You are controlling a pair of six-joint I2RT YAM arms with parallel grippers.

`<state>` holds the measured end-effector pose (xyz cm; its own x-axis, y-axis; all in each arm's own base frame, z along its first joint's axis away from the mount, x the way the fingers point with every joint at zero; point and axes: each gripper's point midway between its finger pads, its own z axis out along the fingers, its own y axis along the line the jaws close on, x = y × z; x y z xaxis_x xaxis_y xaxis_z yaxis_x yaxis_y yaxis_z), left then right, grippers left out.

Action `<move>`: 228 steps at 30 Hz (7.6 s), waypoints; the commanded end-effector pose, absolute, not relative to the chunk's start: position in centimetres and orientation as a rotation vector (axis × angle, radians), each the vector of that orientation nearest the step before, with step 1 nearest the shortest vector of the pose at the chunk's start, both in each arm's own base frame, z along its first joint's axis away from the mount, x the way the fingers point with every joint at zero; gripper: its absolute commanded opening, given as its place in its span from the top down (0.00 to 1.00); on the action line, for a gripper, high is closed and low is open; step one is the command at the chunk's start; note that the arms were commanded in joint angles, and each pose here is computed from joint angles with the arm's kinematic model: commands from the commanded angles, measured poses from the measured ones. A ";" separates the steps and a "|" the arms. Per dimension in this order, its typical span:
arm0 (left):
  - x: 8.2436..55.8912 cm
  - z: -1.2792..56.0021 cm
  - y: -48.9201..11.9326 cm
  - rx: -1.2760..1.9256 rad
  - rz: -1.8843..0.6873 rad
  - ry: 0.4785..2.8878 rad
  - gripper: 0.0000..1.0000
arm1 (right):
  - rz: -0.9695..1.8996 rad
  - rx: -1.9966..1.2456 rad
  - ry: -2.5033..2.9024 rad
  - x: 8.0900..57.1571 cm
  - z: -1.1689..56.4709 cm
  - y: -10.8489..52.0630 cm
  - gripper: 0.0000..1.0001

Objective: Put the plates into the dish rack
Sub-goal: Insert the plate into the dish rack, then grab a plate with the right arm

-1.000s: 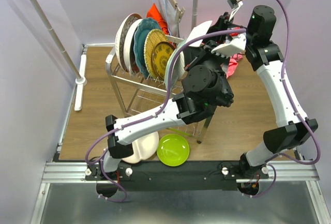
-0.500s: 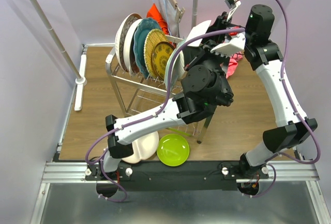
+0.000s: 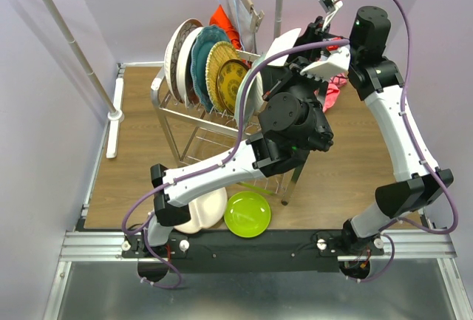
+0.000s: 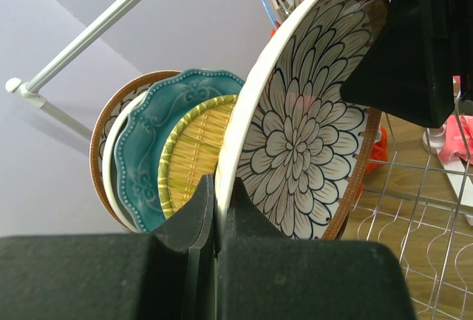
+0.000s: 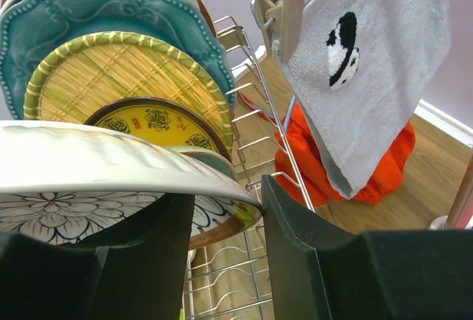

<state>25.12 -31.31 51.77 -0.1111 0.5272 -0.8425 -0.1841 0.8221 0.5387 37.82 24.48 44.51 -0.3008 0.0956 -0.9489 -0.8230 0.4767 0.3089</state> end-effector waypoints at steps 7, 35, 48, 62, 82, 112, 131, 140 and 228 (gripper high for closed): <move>23.2 52.2 -32.5 0.264 0.515 1.570 1.00 | 1.011 -0.645 1.635 39.2 43.2 26.8 0.51; 23.0 50.8 -34.5 0.261 0.496 1.571 0.84 | 0.968 -0.644 1.670 38.9 42.1 26.1 0.44; 22.6 51.0 -34.6 0.259 0.478 1.573 0.74 | 0.955 -0.645 1.661 38.5 42.5 25.9 0.43; 22.5 51.6 -33.8 0.253 0.472 1.574 0.62 | 0.935 -0.642 1.643 38.0 43.2 25.5 0.43; 21.8 55.2 -29.8 0.119 0.340 1.585 0.37 | 0.884 -0.675 1.566 36.0 45.5 24.5 0.25; 20.2 58.9 -24.1 -0.045 0.121 1.571 0.36 | 0.793 -0.816 1.489 32.7 45.1 23.2 0.01; 19.4 59.2 -17.8 -0.095 0.073 1.590 0.29 | 0.580 -0.935 1.290 27.9 47.8 20.4 0.00; 20.7 59.5 -14.0 -0.143 0.145 1.528 0.20 | 0.491 -0.707 1.317 27.2 51.1 17.2 0.00; 25.8 25.6 0.3 -0.720 -0.315 2.030 0.11 | 0.517 -1.642 1.830 12.2 16.8 9.2 0.14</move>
<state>26.04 0.88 25.27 -0.3717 -0.6101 -0.6997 -0.3946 0.7861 -0.4758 14.29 7.36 18.54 -0.0486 -0.7857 -0.6167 -0.9385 0.2472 -0.2410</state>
